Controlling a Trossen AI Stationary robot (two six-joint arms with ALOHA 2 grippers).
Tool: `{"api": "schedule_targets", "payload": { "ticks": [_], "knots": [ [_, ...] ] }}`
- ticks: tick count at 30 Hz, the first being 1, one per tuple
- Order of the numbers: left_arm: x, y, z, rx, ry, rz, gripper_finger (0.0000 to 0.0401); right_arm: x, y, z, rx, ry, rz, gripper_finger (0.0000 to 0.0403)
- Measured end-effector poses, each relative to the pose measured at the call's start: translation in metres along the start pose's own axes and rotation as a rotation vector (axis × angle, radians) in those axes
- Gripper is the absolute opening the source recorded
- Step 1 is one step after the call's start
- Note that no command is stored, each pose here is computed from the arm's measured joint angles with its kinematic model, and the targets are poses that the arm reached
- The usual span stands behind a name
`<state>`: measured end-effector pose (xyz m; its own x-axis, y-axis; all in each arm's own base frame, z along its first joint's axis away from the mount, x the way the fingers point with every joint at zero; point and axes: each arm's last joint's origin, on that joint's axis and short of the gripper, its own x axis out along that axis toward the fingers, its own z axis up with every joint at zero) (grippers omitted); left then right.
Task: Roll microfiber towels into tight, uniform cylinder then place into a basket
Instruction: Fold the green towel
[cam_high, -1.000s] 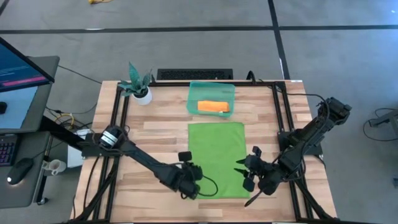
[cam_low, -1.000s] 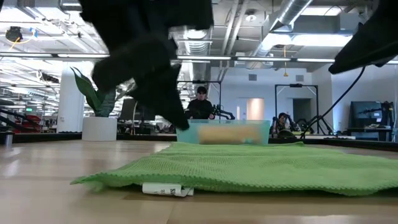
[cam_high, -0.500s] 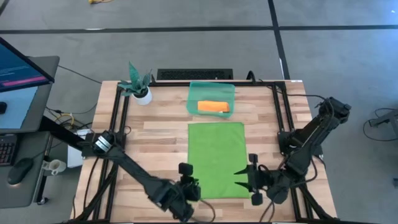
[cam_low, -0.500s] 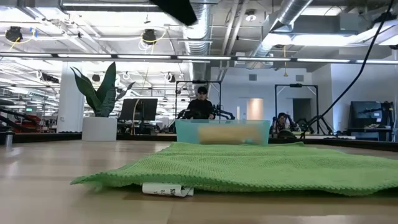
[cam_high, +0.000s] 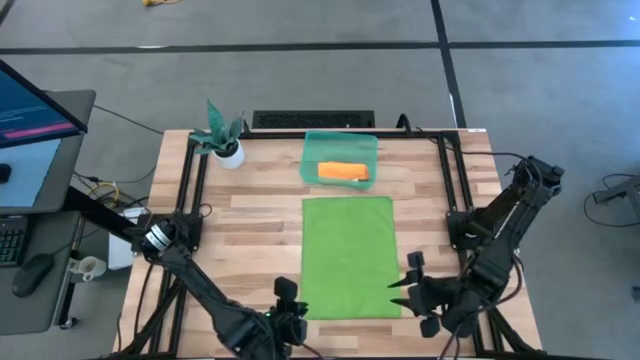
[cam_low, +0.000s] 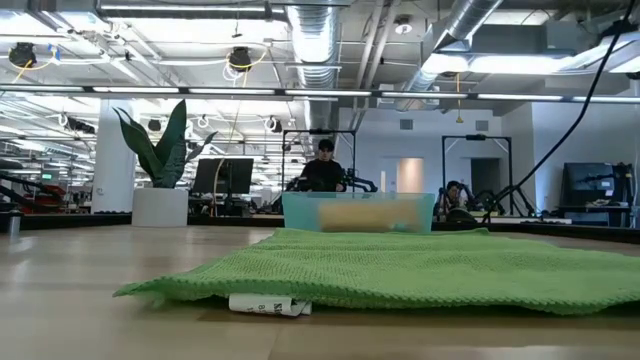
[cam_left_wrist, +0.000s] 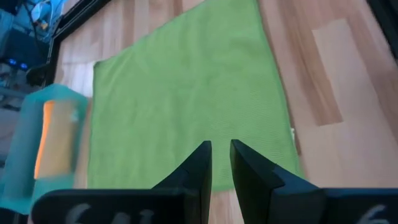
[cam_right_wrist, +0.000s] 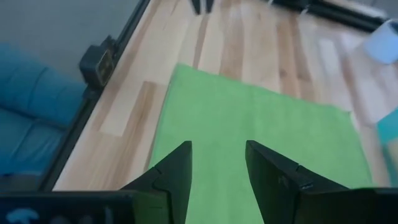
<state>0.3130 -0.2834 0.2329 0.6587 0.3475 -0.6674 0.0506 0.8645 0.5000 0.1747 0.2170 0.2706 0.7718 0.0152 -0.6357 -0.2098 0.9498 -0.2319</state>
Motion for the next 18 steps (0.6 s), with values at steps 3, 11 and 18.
{"api": "schedule_targets", "payload": {
  "ticks": [3,11,18],
  "knots": [
    [0.004,0.004,0.001,-0.041,0.012,0.008,0.0058,0.002,-0.001,0.000,0.010,0.023,0.044,0.0173],
    [0.018,0.014,-0.001,-0.196,0.104,-0.028,0.0131,0.011,-0.007,0.001,0.132,0.086,0.123,0.0173],
    [0.036,0.002,0.001,-0.116,0.128,-0.148,0.0172,0.024,0.016,-0.024,0.137,0.191,0.172,0.0173]
  ]
}}
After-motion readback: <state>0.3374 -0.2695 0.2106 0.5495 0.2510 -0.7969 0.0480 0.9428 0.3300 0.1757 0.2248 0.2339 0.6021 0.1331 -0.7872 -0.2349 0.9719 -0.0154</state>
